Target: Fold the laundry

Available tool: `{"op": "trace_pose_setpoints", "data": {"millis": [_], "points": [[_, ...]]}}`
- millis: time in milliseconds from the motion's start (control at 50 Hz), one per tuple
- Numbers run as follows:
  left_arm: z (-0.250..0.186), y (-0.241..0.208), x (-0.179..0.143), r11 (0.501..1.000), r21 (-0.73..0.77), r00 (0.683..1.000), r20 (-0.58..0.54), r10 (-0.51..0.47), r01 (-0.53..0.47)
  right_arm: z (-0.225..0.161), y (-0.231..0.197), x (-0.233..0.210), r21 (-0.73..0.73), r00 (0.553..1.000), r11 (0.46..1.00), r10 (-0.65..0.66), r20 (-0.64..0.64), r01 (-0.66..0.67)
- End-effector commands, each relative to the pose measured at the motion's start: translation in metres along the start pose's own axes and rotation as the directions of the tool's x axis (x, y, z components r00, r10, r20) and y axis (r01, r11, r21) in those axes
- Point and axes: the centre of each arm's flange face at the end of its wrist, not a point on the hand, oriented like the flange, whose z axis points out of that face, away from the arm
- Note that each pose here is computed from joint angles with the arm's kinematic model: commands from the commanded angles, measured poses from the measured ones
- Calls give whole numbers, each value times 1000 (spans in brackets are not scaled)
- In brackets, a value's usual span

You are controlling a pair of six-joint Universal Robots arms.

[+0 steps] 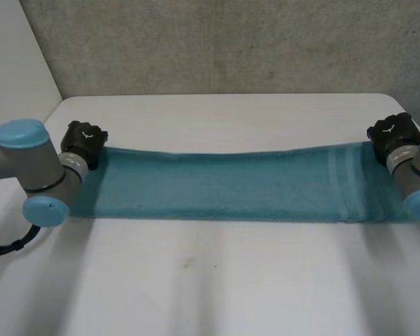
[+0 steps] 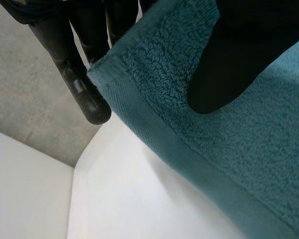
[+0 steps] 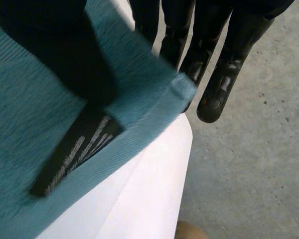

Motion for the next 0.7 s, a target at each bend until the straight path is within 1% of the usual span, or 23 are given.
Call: {"op": "trace_pose_setpoints", "data": {"millis": [20, 120, 160, 180, 220, 300, 340, 360, 380, 400, 420, 440, 460, 480, 500, 520, 540, 560, 580, 620, 640, 680, 700], "points": [[-1, -4, 17, 999, 44, 999, -15, 30, -29, 6, -2, -11, -18, 1000, 1000, 6, -22, -7], [-8, -18, 19, 994, 98, 999, 6, 52, -52, 3, -5, -5, -12, 995, 997, 74, -69, -75], [-12, -25, 15, 992, 114, 998, 20, 52, -54, -9, -23, 18, 37, 983, 988, 152, -106, -149], [-19, -31, 10, 991, 120, 998, 27, 49, -52, -9, -23, 18, 37, 983, 988, 153, -106, -150], [-28, -39, 4, 991, 123, 998, 35, 44, -48, -29, -38, 39, 77, 966, 973, 225, -125, -217], [-45, -53, -6, 990, 133, 998, 45, 41, -47, -50, -48, 49, 100, 957, 962, 266, -115, -255], [-65, -61, -13, 990, 135, 998, 47, 29, -35, -61, -52, 51, 105, 959, 960, 269, -96, -258], [-65, -61, -13, 990, 135, 998, 47, 29, -35, -74, -56, 53, 110, 961, 959, 269, -67, -261], [-75, -65, -15, 991, 136, 999, 42, 9, -15, -86, -59, 52, 108, 963, 959, 266, -28, -262], [-86, -68, -16, 991, 135, 999, 33, -27, 22, -87, -59, 52, 108, 963, 959, 266, -28, -262], [-86, -68, -16, 991, 135, 999, 33, -27, 22, -96, -59, 49, 99, 963, 958, 267, 19, -268], [-96, -70, -15, 989, 132, 997, 16, -74, 72, -103, -52, 46, 68, 960, 958, 273, 59, -277], [-96, -70, -15, 989, 132, 997, 16, -75, 72, -103, -52, 46, 68, 960, 958, 273, 60, -277], [-106, -72, -13, 983, 127, 991, -3, -131, 130, -107, -42, 46, 25, 955, 958, 284, 85, -287], [-114, -73, -9, 975, 116, 982, -27, -189, 191, -107, -42, 46, 24, 955, 958, 284, 85, -287], [-114, -73, -9, 975, 116, 981, -27, -190, 192, -110, -29, 45, -32, 948, 954, 301, 106, -299], [-121, -75, -5, 964, 103, 969, -50, -243, 247, -114, -18, 42, -85, 939, 947, 318, 131, -309], [-128, -75, -1, 950, 80, 952, -75, -296, 302, -114, -18, 42, -86, 939, 947, 318, 131, -309], [-128, -75, -1, 950, 79, 952, -75, -297, 302, -117, -8, 40, -128, 929, 939, 337, 152, -320], [-140, -75, 8, 920, 24, 915, -116, -386, 391, -119, 0, 38, -162, 918, 927, 363, 160, -338], [-140, -75, 8, 920, 24, 915, -117, -386, 391, -119, 7, 38, -181, 908, 916, 387, 163, -358], [-145, -73, 13, 895, -24, 887, -124, -444, 445, -118, 16, 39, -205, 896, 901, 416, 158, -382], [-145, -73, 13, 895, -25, 887, -124, -445, 445, -116, 26, 42, -223, 882, 884, 447, 147, -411]]}}
